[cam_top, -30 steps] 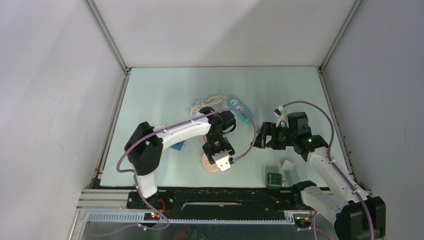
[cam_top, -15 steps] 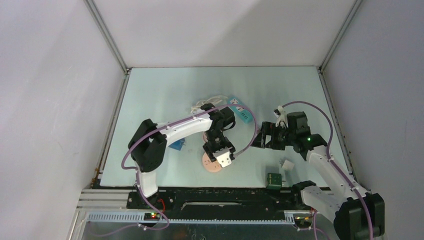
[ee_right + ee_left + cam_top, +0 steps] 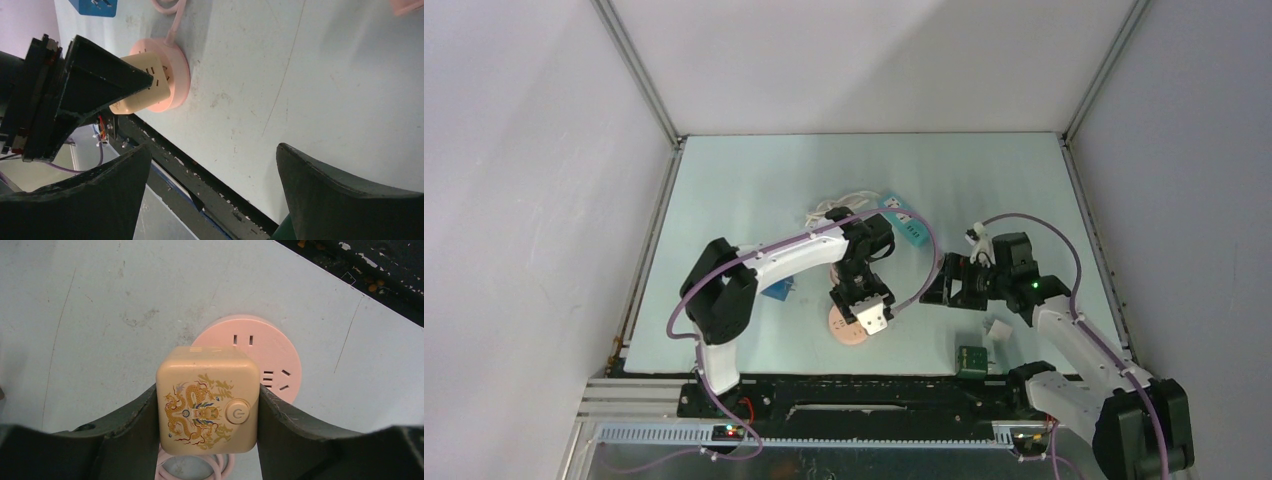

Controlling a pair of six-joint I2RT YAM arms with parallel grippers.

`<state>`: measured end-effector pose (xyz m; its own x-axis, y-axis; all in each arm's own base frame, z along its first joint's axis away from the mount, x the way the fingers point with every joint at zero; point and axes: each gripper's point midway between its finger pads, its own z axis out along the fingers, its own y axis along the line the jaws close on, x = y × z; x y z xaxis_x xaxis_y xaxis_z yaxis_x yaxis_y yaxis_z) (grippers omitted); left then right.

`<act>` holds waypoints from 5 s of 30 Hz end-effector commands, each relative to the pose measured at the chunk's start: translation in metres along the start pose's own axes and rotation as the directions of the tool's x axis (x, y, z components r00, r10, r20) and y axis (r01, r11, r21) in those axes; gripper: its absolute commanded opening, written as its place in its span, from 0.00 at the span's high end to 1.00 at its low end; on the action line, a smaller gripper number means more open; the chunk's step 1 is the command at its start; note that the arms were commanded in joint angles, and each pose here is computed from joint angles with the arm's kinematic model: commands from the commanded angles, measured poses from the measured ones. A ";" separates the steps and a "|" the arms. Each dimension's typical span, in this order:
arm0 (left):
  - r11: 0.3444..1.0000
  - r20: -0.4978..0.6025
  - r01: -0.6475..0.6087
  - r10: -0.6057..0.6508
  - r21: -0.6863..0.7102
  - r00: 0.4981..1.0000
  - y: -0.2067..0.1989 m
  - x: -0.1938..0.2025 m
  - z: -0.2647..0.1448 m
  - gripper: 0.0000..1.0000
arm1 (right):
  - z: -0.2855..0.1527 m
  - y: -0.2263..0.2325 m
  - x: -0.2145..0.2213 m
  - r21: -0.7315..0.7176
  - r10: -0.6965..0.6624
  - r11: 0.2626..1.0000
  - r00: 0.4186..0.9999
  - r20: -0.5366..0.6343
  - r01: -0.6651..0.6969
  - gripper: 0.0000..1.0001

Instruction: Insert the plug

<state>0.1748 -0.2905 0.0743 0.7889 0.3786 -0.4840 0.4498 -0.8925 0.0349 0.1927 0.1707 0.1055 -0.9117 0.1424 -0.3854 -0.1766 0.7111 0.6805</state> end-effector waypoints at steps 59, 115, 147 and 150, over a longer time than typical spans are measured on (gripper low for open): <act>0.987 -0.113 0.125 -0.114 0.097 0.987 -0.021 0.057 0.032 1.00 | 0.115 0.114 0.007 -0.470 0.237 0.867 0.967 0.094 -0.167 0.18; 0.893 -0.072 0.096 -0.141 -0.439 0.987 0.021 0.045 -0.043 0.00 | 0.156 0.088 0.014 -0.252 0.293 0.935 0.944 0.148 -0.250 0.52; -0.415 0.885 0.908 -0.396 0.064 -0.244 0.003 0.046 -0.137 0.28 | 0.159 0.083 0.011 -0.176 0.248 0.957 0.965 0.087 -0.230 0.51; -0.395 0.876 0.915 -0.410 0.082 -0.255 0.005 0.045 -0.128 0.35 | 0.160 0.083 0.010 -0.175 0.244 0.958 0.967 0.075 -0.228 0.51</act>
<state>0.2808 -0.2241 0.1622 -0.6816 0.1335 -0.7194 0.5370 0.7591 -0.3679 0.2271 0.3519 0.0827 -0.8901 0.3904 -0.2351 -0.0487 0.4316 0.9008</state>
